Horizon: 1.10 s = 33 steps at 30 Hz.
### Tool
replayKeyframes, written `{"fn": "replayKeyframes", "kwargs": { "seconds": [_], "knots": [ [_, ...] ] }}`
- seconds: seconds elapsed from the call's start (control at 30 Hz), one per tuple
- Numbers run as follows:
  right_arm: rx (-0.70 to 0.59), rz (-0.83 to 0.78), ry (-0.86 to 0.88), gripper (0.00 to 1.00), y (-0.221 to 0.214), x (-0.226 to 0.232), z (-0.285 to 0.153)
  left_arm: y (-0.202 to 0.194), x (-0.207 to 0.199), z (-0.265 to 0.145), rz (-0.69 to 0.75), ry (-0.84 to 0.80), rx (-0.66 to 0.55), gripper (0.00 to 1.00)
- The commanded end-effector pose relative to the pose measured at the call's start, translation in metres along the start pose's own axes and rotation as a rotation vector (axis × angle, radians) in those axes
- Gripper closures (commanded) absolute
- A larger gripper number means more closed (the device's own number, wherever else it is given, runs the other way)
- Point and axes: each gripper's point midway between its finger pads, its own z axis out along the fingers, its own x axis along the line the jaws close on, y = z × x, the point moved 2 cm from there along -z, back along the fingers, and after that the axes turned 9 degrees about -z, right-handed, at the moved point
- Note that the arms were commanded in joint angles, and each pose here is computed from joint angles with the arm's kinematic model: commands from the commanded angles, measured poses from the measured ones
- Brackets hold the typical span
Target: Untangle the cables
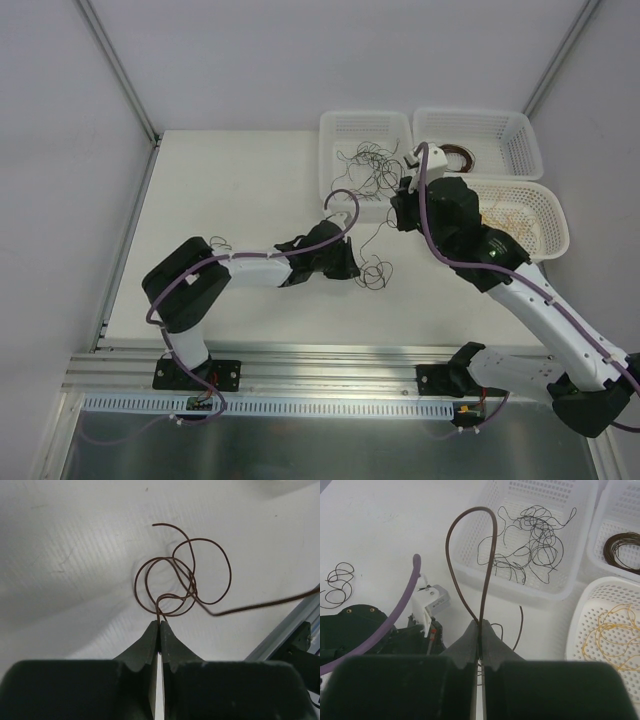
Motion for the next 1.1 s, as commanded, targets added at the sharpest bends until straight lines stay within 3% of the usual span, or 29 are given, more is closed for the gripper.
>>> {"fn": "replayKeyframes", "kwargs": {
  "seconds": [0.0, 0.1, 0.2, 0.23, 0.37, 0.57, 0.73, 0.93, 1.07],
  "knots": [
    [-0.052, 0.011, -0.084, 0.99, 0.01, -0.022, -0.011, 0.016, -0.014, -0.029, 0.045, 0.002, -0.058, 1.0],
    [-0.054, 0.009, -0.131, 0.99, 0.01, -0.037, -0.016, 0.026, -0.008, -0.064, 0.096, 0.055, -0.121, 1.0],
    [-0.057, 0.009, -0.18, 0.99, 0.012, -0.053, -0.02, 0.025, 0.026, -0.099, 0.108, 0.192, -0.129, 1.0],
    [-0.068, 0.014, -0.186, 0.99, 0.015, -0.056, -0.024, 0.022, 0.054, -0.111, 0.087, 0.289, -0.099, 1.0],
    [-0.101, 0.026, -0.236, 0.99, 0.027, -0.075, -0.041, 0.03, 0.105, -0.152, 0.036, 0.428, -0.07, 1.0],
    [-0.16, 0.024, -0.354, 0.99, 0.05, -0.109, -0.075, 0.042, 0.153, -0.206, -0.04, 0.611, -0.081, 1.0],
    [-0.202, 0.029, -0.312, 0.99, 0.066, -0.108, -0.082, 0.064, 0.124, -0.213, -0.024, 0.517, -0.108, 1.0],
    [-0.246, 0.008, -0.324, 0.99, 0.103, -0.116, -0.08, 0.077, 0.09, -0.201, 0.077, 0.365, 0.015, 1.0],
    [-0.32, 0.0, -0.362, 0.99, 0.138, -0.128, -0.082, 0.076, 0.096, -0.191, 0.127, 0.383, 0.109, 1.0]
  ]
}}
